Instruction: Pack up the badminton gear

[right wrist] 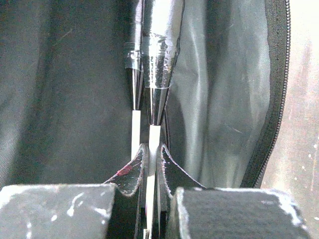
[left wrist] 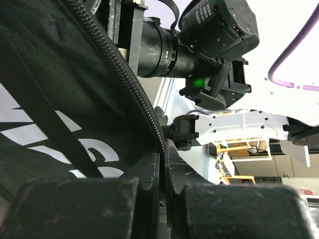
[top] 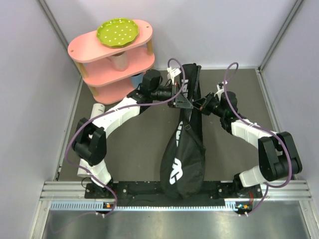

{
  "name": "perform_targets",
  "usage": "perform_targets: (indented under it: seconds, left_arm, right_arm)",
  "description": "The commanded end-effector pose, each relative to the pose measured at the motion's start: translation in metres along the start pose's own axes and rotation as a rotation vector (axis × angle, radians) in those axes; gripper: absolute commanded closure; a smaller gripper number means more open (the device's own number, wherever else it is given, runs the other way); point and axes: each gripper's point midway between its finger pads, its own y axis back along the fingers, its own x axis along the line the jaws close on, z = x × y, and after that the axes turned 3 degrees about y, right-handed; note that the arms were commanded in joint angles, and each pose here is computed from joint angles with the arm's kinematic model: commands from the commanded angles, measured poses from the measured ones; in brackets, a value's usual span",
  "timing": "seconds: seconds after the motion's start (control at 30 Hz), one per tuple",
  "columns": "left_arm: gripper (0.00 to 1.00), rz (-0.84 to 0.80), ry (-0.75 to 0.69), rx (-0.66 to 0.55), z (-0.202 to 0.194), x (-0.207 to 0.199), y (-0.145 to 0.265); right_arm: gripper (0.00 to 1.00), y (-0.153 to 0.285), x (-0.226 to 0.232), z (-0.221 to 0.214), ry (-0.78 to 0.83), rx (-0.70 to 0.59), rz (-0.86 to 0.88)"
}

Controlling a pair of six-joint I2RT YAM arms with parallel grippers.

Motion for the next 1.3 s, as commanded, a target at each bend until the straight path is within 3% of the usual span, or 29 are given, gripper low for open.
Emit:
perform_targets:
  seconds: [0.0,0.23,0.5,0.67,0.8,1.0,1.27]
  left_arm:
    - [1.00,-0.030,-0.160,-0.083,0.030,-0.029,0.002]
    - [1.00,0.157,-0.142,-0.134,0.041,0.004,0.005]
    - [0.99,0.230,-0.130,-0.148,0.056,0.035,-0.008]
    - [0.94,0.335,-0.142,-0.137,0.071,0.065,-0.018]
    - [0.85,0.482,-0.163,-0.133,0.069,0.102,-0.014]
    - [0.73,0.541,-0.157,-0.095,0.062,0.136,-0.020]
    - [0.41,0.649,-0.205,-0.106,0.084,0.162,-0.024]
  right_arm:
    - [1.00,0.014,0.012,-0.009,0.108,0.002,0.033]
    - [1.00,0.017,0.007,-0.001,0.134,-0.004,-0.071]
    - [1.00,-0.001,-0.010,-0.050,0.050,0.056,-0.096]
    - [1.00,-0.011,-0.023,-0.056,0.025,0.063,-0.112]
    - [1.00,-0.015,-0.022,-0.057,0.011,0.070,-0.100]
    - [1.00,-0.018,-0.028,-0.059,-0.005,0.065,-0.113]
    - [1.00,-0.016,-0.027,-0.057,0.002,0.059,-0.120]
